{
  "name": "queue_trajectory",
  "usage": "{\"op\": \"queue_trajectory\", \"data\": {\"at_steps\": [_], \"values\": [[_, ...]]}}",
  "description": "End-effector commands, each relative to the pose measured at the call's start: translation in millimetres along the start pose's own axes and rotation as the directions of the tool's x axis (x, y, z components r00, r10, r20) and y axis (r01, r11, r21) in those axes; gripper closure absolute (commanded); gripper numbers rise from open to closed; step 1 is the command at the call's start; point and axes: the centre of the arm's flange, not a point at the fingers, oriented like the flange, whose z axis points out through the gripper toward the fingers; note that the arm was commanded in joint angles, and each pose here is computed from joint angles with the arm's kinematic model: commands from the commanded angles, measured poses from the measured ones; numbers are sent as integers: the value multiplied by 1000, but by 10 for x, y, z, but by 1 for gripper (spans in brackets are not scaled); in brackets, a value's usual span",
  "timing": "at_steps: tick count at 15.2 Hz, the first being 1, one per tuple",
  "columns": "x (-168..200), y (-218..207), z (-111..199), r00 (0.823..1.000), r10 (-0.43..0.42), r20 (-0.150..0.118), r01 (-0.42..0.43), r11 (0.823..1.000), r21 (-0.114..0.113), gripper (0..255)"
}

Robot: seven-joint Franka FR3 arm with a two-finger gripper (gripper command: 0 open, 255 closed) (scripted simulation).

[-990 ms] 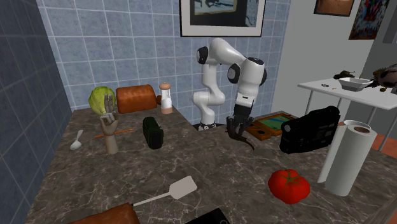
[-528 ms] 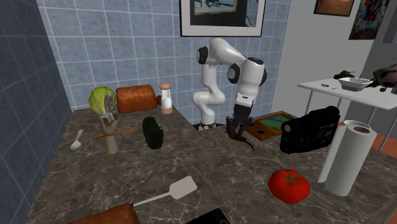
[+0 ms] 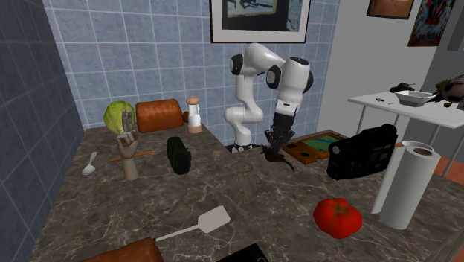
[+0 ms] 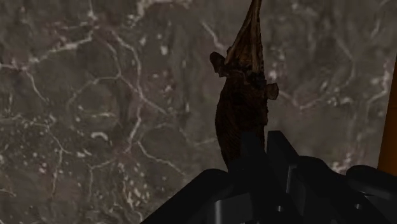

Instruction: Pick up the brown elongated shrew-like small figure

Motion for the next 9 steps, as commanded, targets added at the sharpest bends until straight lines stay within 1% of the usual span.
{"op": "queue_trajectory", "data": {"at_steps": [1, 7, 9], "values": [[-2, 17, -97, 1000, 0, 2, 0, 1000, 0, 255], [-16, 65, -409, 1000, 0, 2, 0, 1000, 0, 255], [-16, 66, -417, 1000, 0, 2, 0, 1000, 0, 255]]}}
